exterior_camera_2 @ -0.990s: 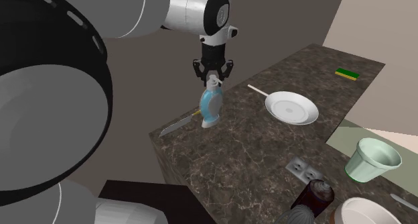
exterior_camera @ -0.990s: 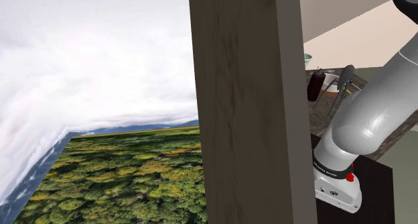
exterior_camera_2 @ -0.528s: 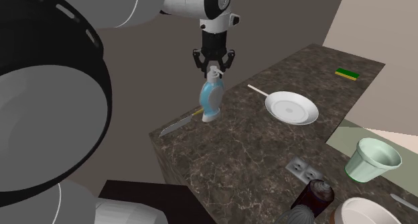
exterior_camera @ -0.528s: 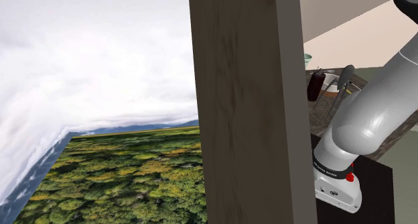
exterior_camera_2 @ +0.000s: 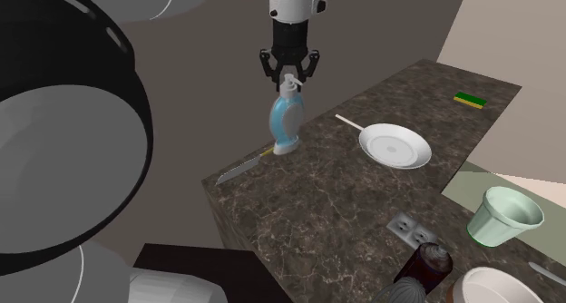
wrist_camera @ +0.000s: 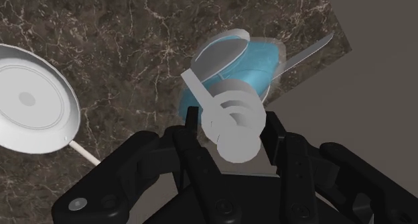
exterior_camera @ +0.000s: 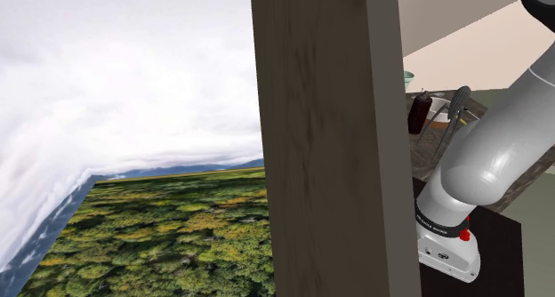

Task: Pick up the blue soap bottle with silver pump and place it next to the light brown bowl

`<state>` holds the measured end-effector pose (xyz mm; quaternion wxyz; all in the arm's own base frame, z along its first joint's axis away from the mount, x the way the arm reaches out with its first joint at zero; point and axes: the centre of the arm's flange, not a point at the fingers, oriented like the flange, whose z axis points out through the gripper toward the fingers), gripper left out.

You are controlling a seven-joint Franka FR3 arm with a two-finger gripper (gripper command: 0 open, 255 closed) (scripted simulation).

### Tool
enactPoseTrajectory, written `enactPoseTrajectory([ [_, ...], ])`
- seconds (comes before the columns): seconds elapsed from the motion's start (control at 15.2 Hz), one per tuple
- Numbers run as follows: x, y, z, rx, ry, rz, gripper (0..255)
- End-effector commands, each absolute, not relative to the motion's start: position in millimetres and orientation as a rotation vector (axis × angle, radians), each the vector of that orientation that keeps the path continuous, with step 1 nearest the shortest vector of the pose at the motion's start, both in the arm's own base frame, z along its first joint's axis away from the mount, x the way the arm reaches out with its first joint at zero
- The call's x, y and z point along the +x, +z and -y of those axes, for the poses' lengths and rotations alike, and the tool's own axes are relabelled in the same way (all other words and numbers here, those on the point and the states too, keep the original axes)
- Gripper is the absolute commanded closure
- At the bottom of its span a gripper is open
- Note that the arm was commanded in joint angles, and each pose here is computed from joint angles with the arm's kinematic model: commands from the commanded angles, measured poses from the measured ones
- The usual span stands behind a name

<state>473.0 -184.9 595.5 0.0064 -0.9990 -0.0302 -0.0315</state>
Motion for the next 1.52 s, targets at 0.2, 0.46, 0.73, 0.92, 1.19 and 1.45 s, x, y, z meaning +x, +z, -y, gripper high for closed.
enactPoseTrajectory([
  [0.2, 473.2, 622.5, 184.4, -3.126, -0.099, 0.094, 255],
  [0.46, 473.2, 643.6, 184.4, -3.126, -0.099, 0.094, 255],
  [0.73, 473.2, 664.7, 184.4, -3.126, -0.099, 0.094, 255],
  [0.92, 473.2, 680.6, 184.4, -3.126, -0.099, 0.094, 255],
  [1.19, 473.2, 701.7, 184.4, -3.126, -0.099, 0.094, 255],
  [1.45, 473.2, 722.8, 184.4, -3.126, -0.099, 0.094, 255],
])
